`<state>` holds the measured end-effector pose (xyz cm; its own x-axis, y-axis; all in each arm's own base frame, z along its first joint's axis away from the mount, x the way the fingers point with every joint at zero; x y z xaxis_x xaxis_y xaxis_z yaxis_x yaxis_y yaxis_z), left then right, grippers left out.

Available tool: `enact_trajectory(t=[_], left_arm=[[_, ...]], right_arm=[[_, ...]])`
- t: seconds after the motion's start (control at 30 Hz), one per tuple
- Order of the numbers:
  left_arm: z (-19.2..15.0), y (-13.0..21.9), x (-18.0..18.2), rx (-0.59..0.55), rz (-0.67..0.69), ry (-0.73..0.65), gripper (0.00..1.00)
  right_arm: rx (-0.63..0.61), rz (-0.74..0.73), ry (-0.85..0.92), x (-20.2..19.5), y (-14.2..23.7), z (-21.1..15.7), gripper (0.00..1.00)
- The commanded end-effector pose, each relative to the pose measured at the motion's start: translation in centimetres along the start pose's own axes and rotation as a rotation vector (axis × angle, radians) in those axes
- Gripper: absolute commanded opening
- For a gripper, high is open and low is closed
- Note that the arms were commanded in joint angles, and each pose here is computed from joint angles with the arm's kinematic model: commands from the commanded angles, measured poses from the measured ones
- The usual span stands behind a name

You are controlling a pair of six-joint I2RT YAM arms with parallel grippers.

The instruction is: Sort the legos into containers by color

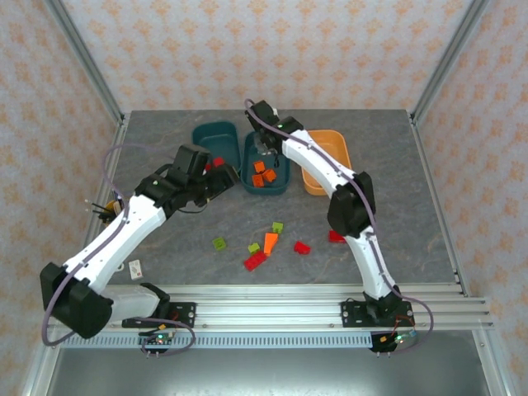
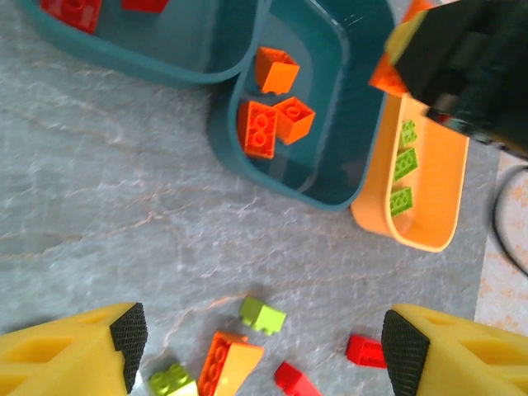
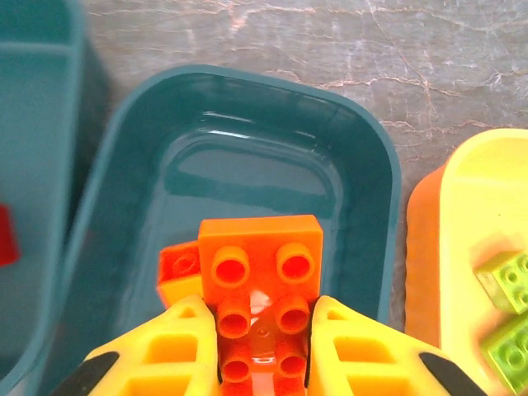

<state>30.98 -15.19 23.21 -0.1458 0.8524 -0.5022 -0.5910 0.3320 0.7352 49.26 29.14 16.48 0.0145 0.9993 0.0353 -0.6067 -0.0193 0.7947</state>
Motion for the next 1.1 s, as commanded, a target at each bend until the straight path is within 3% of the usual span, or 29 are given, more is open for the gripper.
enact_trajectory(t=[0.0,0.2,0.33,0.43,0.6,0.8,1.07], left_arm=[[2.0,-0.5,-1.8,-0.041,-0.039,-0.033,0.78],[2.5,-2.1,-2.2,-0.006,-0.007,-0.077,0.78],[2.2,-2.6,-1.9,0.009,0.006,-0.087,0.78],[1.6,-2.8,-1.4,0.036,0.021,-0.121,0.78],[0.0,-2.6,-0.2,0.105,0.065,-0.197,0.77],[-2.4,-1.9,0.5,0.182,0.093,-0.293,0.75],[-5.5,-1.5,0.5,0.232,0.117,-0.372,0.73]], right_arm=[[0.038,-0.083,0.016,-0.9,-3.6,-1.2,0.24],[0.074,-0.067,-0.021,-1.2,-6.6,-1.5,0.32],[0.055,0.029,-0.042,0.3,-4.7,0.1,0.52],[0.006,0.097,-0.05,1.7,-1.7,2.1,0.6],[-0.079,0.208,-0.123,2.7,4.9,5.5,0.58],[-0.175,0.247,-0.197,0.3,12.8,7.1,0.55],[-0.236,0.332,-0.303,-5.0,19.5,2.3,0.54]])
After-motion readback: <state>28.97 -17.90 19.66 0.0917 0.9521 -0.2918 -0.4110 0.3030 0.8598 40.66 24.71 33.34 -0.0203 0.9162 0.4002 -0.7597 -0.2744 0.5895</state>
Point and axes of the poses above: each hand's point on the last joint's axis, 136 mm out from that joint toward the fingers, its own y axis back along the fingers, its own x axis along the line the jaws close on, z = x × y, the point moved 2 cm from there along y, back along the fingers, and after that the axes turned 12 degrees about -y, right-handed, at the moved point
